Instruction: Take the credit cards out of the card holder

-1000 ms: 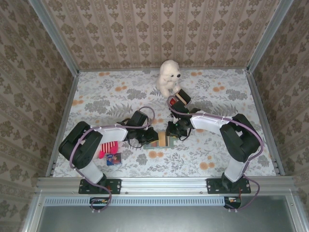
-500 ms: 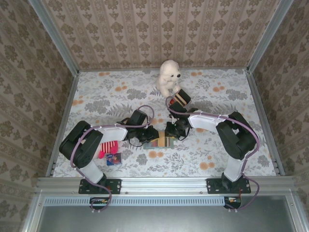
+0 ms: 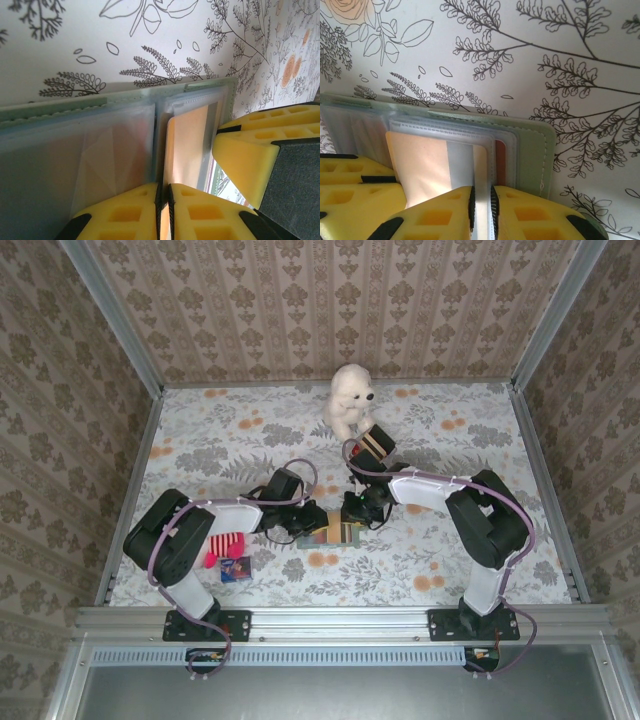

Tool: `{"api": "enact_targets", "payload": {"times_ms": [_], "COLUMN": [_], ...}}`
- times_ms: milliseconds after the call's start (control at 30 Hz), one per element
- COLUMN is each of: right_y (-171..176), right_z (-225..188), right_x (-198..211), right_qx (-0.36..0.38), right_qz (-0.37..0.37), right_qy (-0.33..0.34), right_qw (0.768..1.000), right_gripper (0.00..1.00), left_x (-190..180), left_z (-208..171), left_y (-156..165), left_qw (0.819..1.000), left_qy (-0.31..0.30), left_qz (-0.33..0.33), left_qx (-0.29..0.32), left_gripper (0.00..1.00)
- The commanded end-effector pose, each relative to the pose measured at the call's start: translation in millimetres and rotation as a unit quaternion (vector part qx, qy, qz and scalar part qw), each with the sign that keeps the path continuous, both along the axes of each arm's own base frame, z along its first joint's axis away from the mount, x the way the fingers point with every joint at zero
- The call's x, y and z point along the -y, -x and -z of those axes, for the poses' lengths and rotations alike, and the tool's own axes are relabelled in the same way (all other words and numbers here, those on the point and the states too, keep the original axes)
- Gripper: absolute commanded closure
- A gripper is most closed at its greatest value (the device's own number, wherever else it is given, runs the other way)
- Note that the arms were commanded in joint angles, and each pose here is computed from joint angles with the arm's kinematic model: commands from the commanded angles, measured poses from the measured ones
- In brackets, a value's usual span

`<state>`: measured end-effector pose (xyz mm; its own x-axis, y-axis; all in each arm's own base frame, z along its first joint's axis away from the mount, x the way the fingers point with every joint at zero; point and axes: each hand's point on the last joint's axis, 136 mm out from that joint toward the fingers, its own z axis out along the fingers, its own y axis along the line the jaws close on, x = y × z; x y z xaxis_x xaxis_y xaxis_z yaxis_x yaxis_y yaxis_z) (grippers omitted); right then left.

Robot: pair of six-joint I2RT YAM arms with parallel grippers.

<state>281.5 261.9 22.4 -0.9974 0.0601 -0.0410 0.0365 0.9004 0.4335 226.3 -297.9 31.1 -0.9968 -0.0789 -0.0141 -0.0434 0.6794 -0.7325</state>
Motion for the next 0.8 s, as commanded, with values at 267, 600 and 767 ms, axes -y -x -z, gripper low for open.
{"api": "enact_targets", "payload": {"times_ms": [267,600,767], "right_y": [6,1,-5], "right_z": [15,12,-5], "right_x": [6,9,5], "right_qx": [-0.018,-0.011,0.014], "right_qz": [-0.007,-0.007,-0.013], "right_qy": [0.030,0.044,0.031], "right_qw": [0.999,0.999,0.999], "right_gripper": [0.81,0.81,0.81], "left_x": [-8,-18,-24], "left_z": [1,-5,-7], "left_y": [1,7,7], "left_qw": [1.000,1.000,1.000], "left_qy": [0.007,-0.002,-0.012], "left_qz": [-0.001,0.003,0.002], "left_qx": [-0.002,0.005,0.012], "left_gripper": [0.89,0.91,0.92]}}
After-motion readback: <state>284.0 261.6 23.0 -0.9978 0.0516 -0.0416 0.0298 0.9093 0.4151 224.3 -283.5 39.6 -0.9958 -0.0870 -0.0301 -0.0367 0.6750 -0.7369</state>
